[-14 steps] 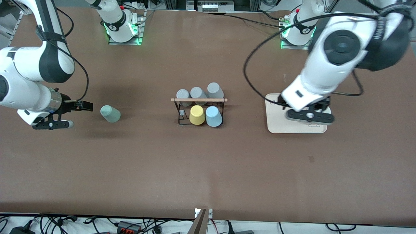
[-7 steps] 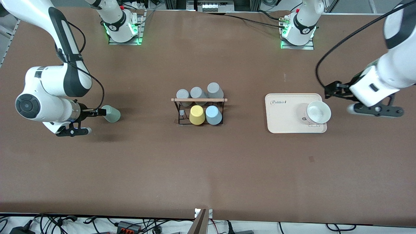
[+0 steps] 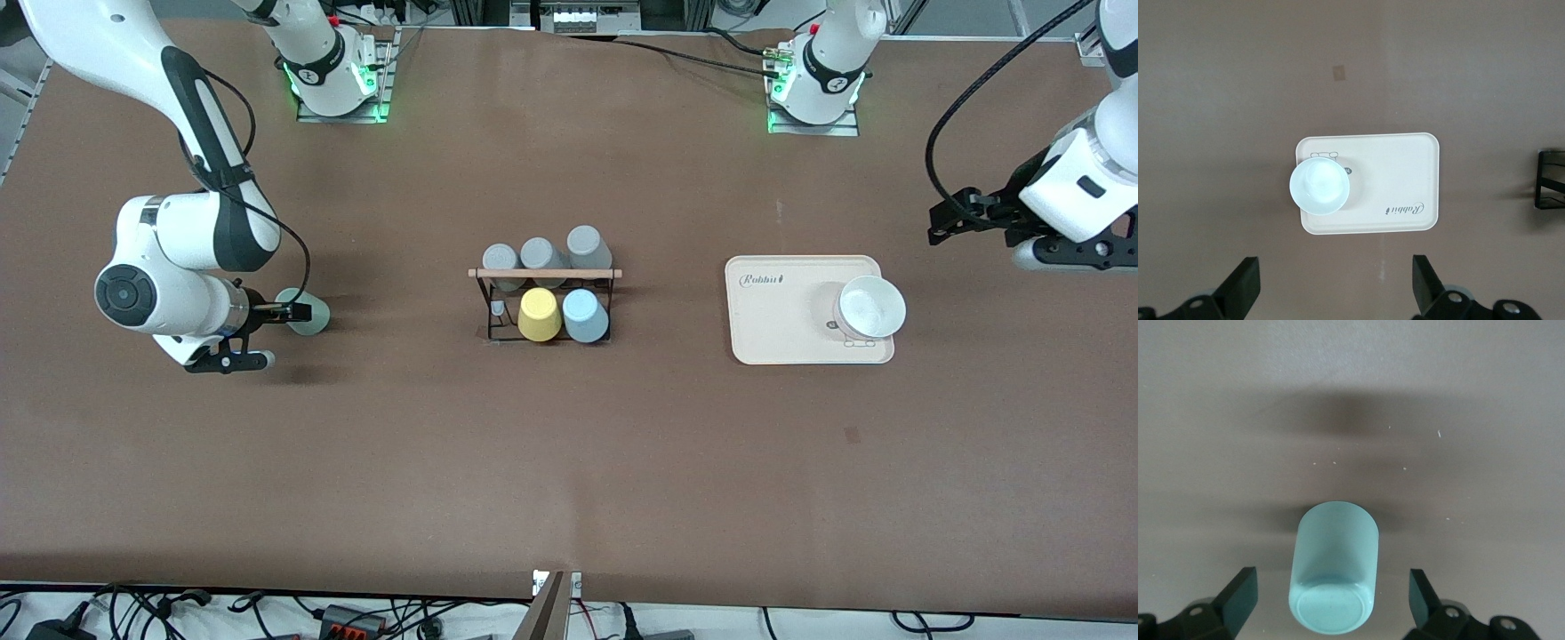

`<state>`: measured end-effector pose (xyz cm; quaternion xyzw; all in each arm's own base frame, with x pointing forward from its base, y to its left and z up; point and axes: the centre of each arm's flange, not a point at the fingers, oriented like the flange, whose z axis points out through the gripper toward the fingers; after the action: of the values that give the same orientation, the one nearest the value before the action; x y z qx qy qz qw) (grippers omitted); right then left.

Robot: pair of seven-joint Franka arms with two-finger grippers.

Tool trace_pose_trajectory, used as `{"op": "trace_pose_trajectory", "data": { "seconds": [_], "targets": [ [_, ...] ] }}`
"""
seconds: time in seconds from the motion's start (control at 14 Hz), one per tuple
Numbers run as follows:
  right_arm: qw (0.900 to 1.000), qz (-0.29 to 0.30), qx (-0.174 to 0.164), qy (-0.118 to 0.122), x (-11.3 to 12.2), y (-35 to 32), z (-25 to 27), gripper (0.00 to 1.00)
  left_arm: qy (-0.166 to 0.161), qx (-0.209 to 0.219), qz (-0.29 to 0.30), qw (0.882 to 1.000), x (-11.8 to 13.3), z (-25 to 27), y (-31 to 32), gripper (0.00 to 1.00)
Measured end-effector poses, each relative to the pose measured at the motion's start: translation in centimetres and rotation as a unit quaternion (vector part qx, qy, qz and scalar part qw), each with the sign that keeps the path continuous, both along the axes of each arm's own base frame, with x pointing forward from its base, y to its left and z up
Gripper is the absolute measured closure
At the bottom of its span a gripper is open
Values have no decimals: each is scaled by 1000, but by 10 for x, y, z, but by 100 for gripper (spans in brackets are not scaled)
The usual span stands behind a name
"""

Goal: Hang scattered cups on rack with three cups
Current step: 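Withdraw the left gripper while the right gripper reaches the teal cup, then grasp the pale teal cup and carry it toward the rack with the right gripper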

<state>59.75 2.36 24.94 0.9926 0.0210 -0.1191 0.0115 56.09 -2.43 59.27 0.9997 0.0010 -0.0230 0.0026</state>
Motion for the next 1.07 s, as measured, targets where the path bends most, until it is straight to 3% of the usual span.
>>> {"op": "trace_pose_trajectory", "data": {
  "seconds": [0.29, 0.93, 1.07],
  "targets": [
    [1000, -8, -2, 2, -10, -1, -14, 0, -13, 0, -3, 1000, -10, 16, 0, 0],
    [1000, -16, -4, 9, -21, -2, -36, 0, -12, 0, -5, 1000, -10, 14, -3, 0],
    [1000, -16, -4, 11, -21, -2, -36, 20, -12, 0, -7, 1000, -10, 14, -5, 0]
  ]
}}
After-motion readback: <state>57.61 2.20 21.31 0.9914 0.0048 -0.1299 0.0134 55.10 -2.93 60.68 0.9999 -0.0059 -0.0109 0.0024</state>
